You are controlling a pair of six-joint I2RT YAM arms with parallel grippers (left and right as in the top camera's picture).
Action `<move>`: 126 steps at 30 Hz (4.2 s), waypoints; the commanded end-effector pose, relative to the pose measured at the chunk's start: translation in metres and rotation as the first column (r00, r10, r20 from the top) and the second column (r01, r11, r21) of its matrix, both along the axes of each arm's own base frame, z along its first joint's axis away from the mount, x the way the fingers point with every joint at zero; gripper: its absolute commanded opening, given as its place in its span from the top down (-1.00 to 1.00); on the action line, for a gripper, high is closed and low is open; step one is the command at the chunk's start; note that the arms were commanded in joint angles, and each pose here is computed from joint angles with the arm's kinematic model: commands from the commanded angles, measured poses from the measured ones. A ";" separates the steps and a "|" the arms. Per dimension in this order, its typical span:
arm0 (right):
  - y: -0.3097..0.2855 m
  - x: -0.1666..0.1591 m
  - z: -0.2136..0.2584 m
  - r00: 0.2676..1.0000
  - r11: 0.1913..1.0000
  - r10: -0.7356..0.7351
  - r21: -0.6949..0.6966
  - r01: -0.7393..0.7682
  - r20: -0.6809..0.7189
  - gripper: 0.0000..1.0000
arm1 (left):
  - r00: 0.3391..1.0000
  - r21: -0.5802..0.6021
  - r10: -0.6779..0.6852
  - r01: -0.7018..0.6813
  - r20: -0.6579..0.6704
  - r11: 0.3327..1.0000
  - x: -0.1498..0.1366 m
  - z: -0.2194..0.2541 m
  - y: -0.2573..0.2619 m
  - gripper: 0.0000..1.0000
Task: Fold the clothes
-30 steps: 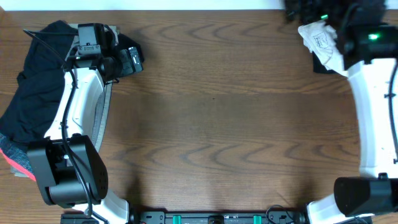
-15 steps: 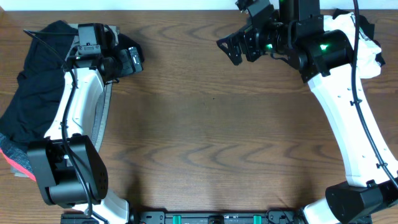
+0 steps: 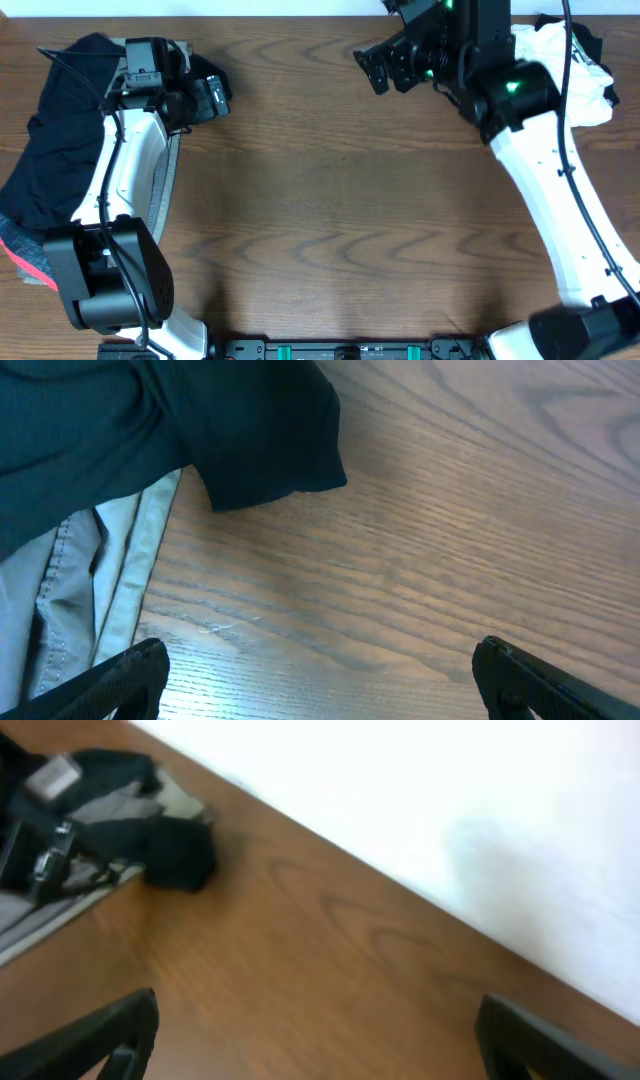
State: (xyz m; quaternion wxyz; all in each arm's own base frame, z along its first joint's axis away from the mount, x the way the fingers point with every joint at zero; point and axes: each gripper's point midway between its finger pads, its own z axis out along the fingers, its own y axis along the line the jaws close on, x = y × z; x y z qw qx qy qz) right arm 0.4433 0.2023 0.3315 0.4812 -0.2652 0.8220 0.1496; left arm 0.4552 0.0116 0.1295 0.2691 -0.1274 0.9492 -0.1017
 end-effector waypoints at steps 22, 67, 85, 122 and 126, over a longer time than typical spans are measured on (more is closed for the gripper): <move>-0.175 -0.165 -0.137 0.895 0.936 -0.336 -0.003 0.352 0.293 -0.99 | 1.000 0.014 0.003 -0.003 -0.021 1.000 -0.001 -0.008 0.004 -0.96; -0.178 -0.199 -0.171 0.804 0.929 -0.346 0.056 0.366 0.483 -0.98 | 1.000 0.014 0.003 -0.003 -0.021 1.000 -0.001 -0.008 0.004 -0.96; -0.178 -0.199 -0.171 0.804 0.929 -0.346 0.056 0.366 0.483 -0.99 | 1.000 0.014 0.004 -0.004 -0.021 1.000 -0.001 -0.008 0.004 -0.96; -0.178 -0.199 -0.171 0.804 0.929 -0.346 0.056 0.366 0.483 -0.98 | 0.903 0.082 -0.050 0.016 0.426 0.997 -0.014 0.083 -0.023 -0.96; -0.178 -0.199 -0.171 0.804 0.929 -0.346 0.057 0.366 0.483 -0.99 | 0.874 0.083 -0.050 0.011 0.483 0.996 -0.052 0.082 -0.024 -0.96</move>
